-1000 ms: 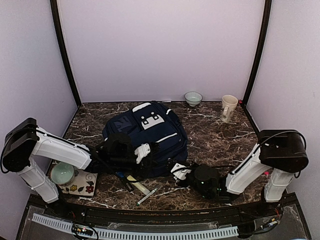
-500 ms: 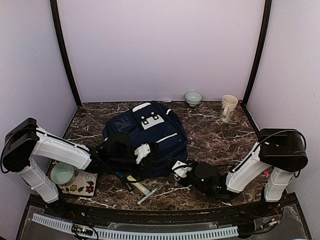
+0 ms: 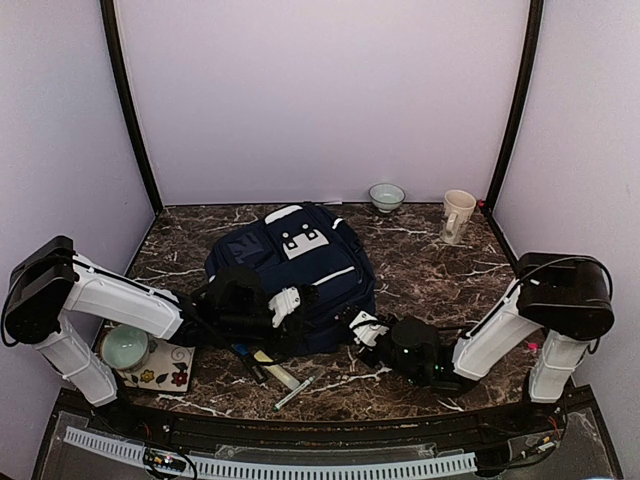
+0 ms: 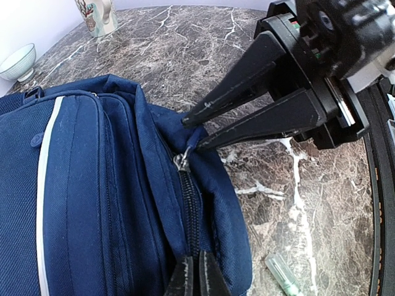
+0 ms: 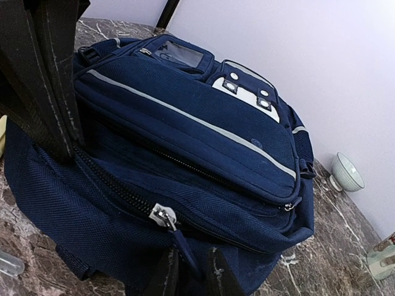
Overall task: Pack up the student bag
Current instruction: Grab the largest pocket of the student bag, then zip the student bag into the largest pocket of the bag.
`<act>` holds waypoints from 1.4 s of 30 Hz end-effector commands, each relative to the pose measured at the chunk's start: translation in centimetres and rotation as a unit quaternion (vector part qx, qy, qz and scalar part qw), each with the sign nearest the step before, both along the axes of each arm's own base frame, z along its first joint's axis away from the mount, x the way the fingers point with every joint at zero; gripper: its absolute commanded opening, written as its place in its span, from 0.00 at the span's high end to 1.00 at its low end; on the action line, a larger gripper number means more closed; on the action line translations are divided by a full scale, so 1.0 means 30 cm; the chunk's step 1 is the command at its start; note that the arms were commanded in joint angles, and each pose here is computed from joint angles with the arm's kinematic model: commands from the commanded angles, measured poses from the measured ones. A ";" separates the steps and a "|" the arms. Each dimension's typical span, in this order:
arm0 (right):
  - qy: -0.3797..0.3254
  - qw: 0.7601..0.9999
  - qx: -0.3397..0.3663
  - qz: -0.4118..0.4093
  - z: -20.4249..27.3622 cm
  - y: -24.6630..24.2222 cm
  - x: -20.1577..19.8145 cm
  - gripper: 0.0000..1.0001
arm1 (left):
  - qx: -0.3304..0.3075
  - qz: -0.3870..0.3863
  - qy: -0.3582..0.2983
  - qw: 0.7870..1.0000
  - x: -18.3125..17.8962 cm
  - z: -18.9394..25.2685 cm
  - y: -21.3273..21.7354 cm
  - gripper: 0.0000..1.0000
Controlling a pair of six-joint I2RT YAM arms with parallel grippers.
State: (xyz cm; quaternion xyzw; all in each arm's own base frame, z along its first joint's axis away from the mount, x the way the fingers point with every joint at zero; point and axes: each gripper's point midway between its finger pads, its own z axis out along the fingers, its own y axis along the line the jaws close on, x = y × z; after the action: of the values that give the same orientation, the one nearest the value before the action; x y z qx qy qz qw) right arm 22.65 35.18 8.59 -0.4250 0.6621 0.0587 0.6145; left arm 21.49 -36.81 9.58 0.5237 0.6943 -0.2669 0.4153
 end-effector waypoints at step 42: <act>0.235 0.967 0.088 0.051 0.000 0.017 -0.006 1.00 | -0.041 -0.011 -0.014 0.999 -0.024 0.078 0.003 1.00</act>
State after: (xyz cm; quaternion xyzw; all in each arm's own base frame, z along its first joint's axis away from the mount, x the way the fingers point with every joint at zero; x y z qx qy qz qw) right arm 22.35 36.11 7.38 -0.4180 0.7350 0.2210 0.4860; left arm 21.24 -36.54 9.33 0.5244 0.6926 -0.2728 0.4133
